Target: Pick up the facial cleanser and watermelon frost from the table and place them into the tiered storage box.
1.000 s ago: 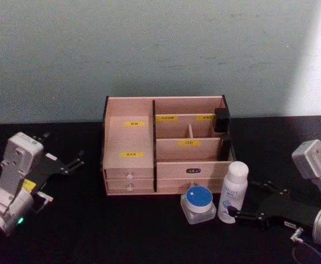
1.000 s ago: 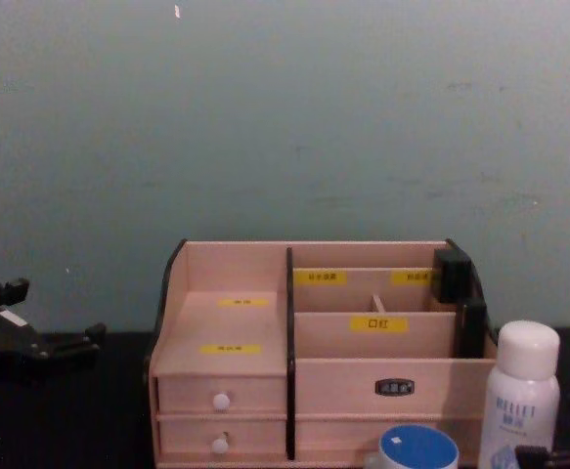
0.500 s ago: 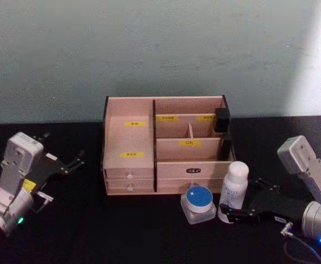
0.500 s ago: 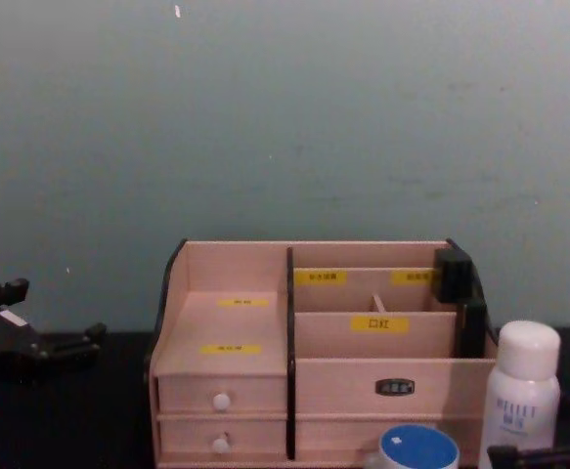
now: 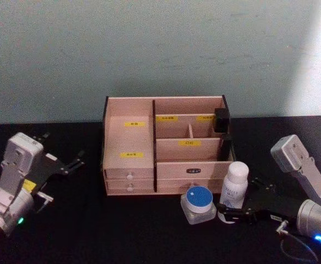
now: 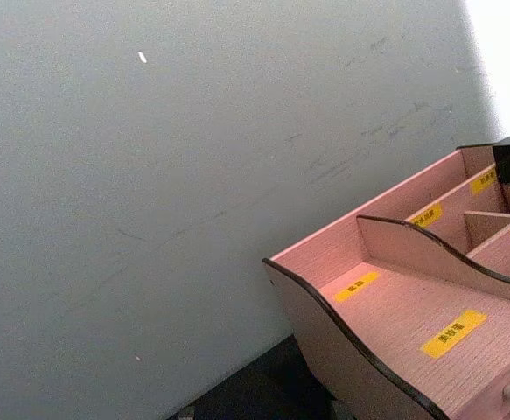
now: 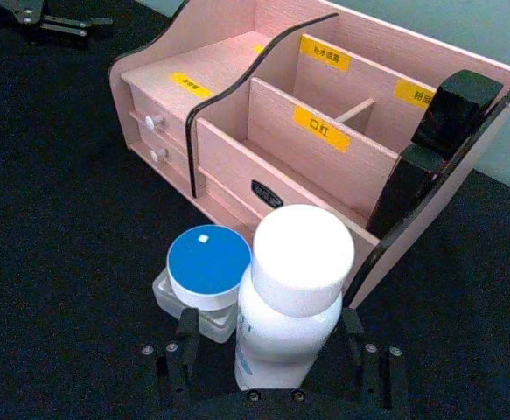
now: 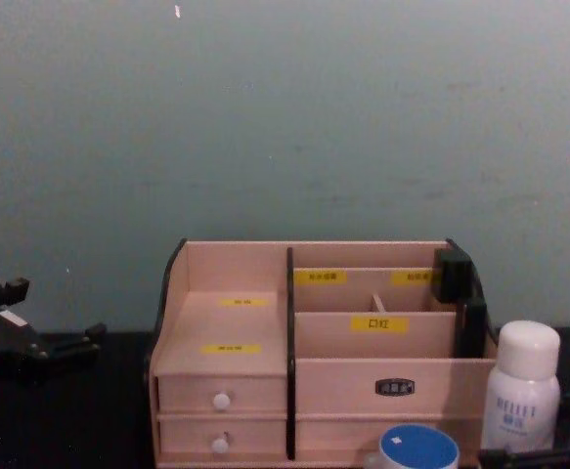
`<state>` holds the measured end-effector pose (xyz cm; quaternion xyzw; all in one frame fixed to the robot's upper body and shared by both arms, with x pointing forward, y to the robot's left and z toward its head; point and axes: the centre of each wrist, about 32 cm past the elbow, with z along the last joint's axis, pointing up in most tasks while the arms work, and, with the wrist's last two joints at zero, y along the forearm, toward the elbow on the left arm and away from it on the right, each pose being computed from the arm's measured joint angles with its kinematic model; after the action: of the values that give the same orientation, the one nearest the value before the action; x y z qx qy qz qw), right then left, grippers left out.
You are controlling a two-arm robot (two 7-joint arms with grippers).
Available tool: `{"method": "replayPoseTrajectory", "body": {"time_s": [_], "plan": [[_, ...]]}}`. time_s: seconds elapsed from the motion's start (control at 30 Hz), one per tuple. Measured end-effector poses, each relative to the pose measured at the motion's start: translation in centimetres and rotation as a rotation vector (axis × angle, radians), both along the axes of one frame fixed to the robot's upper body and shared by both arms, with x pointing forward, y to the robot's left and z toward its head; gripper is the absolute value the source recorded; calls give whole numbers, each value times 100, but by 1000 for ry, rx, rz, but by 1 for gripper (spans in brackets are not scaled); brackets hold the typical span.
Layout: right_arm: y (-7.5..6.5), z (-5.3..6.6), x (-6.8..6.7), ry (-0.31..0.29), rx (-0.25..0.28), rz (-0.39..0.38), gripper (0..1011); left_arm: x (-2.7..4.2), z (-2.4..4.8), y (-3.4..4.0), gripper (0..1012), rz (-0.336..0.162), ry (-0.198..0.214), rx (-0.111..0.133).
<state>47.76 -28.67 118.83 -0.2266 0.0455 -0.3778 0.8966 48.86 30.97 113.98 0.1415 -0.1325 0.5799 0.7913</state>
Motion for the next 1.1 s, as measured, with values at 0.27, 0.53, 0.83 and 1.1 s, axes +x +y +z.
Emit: {"method": "replayPoseTrajectory", "body": {"time_s": [0.27,0.53,0.83,1.1], "plan": [[13,-4,12,-1,1,-2,1002,0,0,0,1002,0,0,0],[13,-5,14,-4,0,-2,1002,0,0,0,1002,0,0,0],[11,-2,14,-5,0,-2,914,0,0,0,1001,0,0,0],[9,-2,12,-5,0,-3,690,0,0,0,1001,0,0,0]]}}
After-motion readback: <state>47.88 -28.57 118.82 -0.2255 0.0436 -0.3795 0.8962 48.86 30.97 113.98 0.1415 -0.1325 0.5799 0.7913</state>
